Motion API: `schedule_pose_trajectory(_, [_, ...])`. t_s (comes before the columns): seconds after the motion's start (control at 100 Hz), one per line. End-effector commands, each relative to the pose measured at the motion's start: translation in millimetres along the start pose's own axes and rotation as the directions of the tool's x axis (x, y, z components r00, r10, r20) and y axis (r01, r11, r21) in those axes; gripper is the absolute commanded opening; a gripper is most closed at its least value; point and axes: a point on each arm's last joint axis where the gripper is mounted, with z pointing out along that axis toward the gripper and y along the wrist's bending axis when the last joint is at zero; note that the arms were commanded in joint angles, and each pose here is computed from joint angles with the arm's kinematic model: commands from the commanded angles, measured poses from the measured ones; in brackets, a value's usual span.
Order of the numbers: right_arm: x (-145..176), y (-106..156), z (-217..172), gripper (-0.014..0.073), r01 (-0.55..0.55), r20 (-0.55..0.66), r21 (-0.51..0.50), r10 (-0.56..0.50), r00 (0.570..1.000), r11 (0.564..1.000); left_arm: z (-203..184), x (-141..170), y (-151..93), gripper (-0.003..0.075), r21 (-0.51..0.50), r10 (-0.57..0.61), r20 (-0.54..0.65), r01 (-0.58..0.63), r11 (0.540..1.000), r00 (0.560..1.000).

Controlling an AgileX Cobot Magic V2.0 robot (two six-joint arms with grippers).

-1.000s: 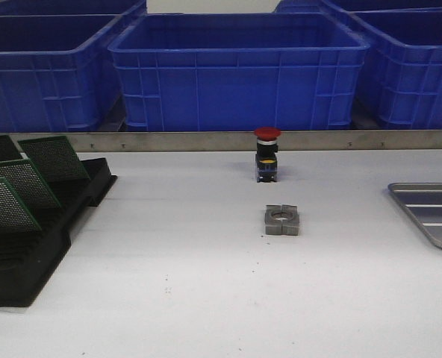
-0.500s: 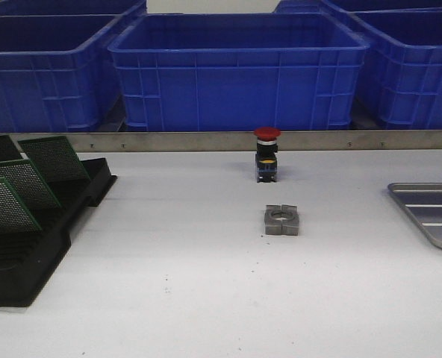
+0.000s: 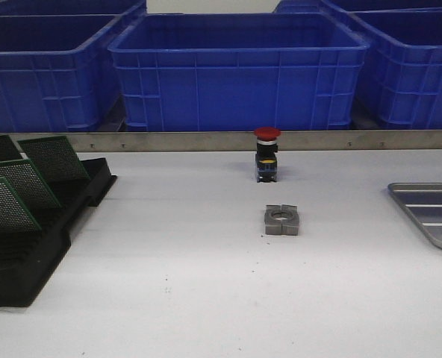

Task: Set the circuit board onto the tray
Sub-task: 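Reach the left gripper down into the black rack toward a green board, then grasp a green circuit board with the left gripper and lift it out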

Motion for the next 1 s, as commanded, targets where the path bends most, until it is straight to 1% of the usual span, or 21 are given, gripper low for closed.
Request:
schedule_pose_trajectory(0.0, [-7.7,0.2,-1.9,-0.0059,0.016,0.098,0.0,-0.016,0.995,1.0,7.1,-16.1,3.1,0.0386,-0.008,0.169,0.034,-0.169,0.986,0.985])
schedule_pose_trajectory(0.04, [-7.7,0.2,-1.9,-0.0059,0.016,0.098,0.0,-0.016,0.995,1.0,14.4,-15.4,3.0,0.0386,0.006,0.241,0.001,-0.241,0.971,0.971])
schedule_pose_trajectory(0.07, [-7.7,0.2,-1.9,-0.0059,0.016,0.098,0.0,-0.016,0.995,1.0,19.3,-14.9,2.9,0.0386,0.016,0.308,-0.016,-0.308,0.951,0.951])
schedule_pose_trajectory(0.16, [-7.7,0.2,-1.9,-0.0059,0.016,0.098,0.0,-0.016,0.995,1.0,34.9,-11.9,0.7,0.0386,0.079,0.439,-0.06,-0.434,0.897,0.897])
schedule_pose_trajectory(0.19, [-7.7,0.2,-1.9,-0.0059,0.016,0.098,0.0,-0.016,0.995,1.0,39.9,-10.6,-0.7,0.0384,0.11,0.494,-0.066,-0.485,0.867,0.867])
schedule_pose_trajectory(0.2, [-7.7,0.2,-1.9,-0.0059,0.016,0.098,0.0,-0.016,0.995,1.0,42.3,-10.1,-1.5,0.0384,0.123,0.498,-0.069,-0.488,0.864,0.864])
schedule_pose_trajectory(0.21, [-7.7,0.2,-1.9,-0.0059,0.016,0.098,0.0,-0.016,0.995,1.0,43.5,-9.7,-1.9,0.0383,0.133,0.522,-0.068,-0.511,0.849,0.85])
schedule_pose_trajectory(0.23, [-7.7,0.2,-1.9,-0.0059,0.016,0.098,0.0,-0.016,0.995,1.0,47.0,-8.5,-3.2,0.0381,0.157,0.536,-0.073,-0.521,0.839,0.841])
schedule_pose_trajectory(0.26, [-7.7,0.2,-1.9,-0.0059,0.016,0.098,0.0,-0.016,0.995,1.0,51.2,-6.3,-5.3,0.038,0.199,0.587,-0.074,-0.564,0.801,0.807])
schedule_pose_trajectory(0.3, [-7.7,0.2,-1.9,-0.0059,0.016,0.098,0.0,-0.016,0.995,1.0,57.4,-3.5,-7.9,0.038,0.249,0.62,-0.076,-0.587,0.77,0.781])
schedule_pose_trajectory(0.31, [-7.7,0.2,-1.9,-0.0059,0.016,0.098,0.0,-0.016,0.995,1.0,59.2,-2.5,-8.7,0.038,0.267,0.642,-0.073,-0.605,0.75,0.763])
schedule_pose_trajectory(0.32, [-7.7,0.2,-1.9,-0.0059,0.016,0.098,0.0,-0.016,0.995,1.0,60.2,-2.0,-9.0,0.038,0.273,0.64,-0.076,-0.601,0.751,0.765])
schedule_pose_trajectory(0.36, [-7.7,0.2,-1.9,-0.0059,0.016,0.098,0.0,-0.016,0.995,1.0,65.8,0.2,-10.4,0.038,0.308,0.671,-0.074,-0.623,0.719,0.738])
schedule_pose_trajectory(0.42, [-7.7,0.2,-1.9,-0.0059,0.016,0.098,0.0,-0.016,0.995,1.0,72.9,2.7,-10.9,0.038,0.336,0.707,-0.074,-0.65,0.682,0.704])
schedule_pose_trajectory(0.57, [-7.7,0.2,-1.9,-0.0059,0.016,0.098,0.0,-0.016,0.995,1.0,92.2,10.4,-12.3,0.038,0.412,0.795,-0.062,-0.71,0.571,0.603])
schedule_pose_trajectory(0.61, [-7.7,0.2,-1.9,-0.0059,0.016,0.098,0.0,-0.016,0.995,1.0,97.5,10.9,-12.0,0.038,0.412,0.815,-0.051,-0.732,0.543,0.577])
schedule_pose_trajectory(0.65, [-7.7,0.2,-1.9,-0.0059,0.016,0.098,0.0,-0.016,0.995,1.0,104.0,11.5,-11.4,0.038,0.408,0.822,-0.051,-0.739,0.536,0.568])
schedule_pose_trajectory(0.75, [-7.7,0.2,-1.9,-0.0059,0.016,0.098,0.0,-0.016,0.995,1.0,120.3,12.3,-9.5,0.038,0.38,0.825,-0.058,-0.752,0.539,0.561])
schedule_pose_trajectory(0.83, [-7.7,0.2,-1.9,-0.0059,0.016,0.098,0.0,-0.016,0.995,1.0,133.0,18.4,-9.9,0.0375,0.407,0.829,-0.076,-0.741,0.533,0.554])
schedule_pose_trajectory(0.91, [-7.7,0.2,-1.9,-0.0059,0.016,0.098,0.0,-0.016,0.995,1.0,142.8,24.7,-10.6,0.0351,0.439,0.835,-0.092,-0.731,0.522,0.542])
schedule_pose_trajectory(0.99, [-7.7,0.2,-1.9,-0.0059,0.016,0.098,0.0,-0.016,0.995,1.0,150.1,29.0,-11.1,0.0304,0.456,0.837,-0.102,-0.723,0.52,0.538])
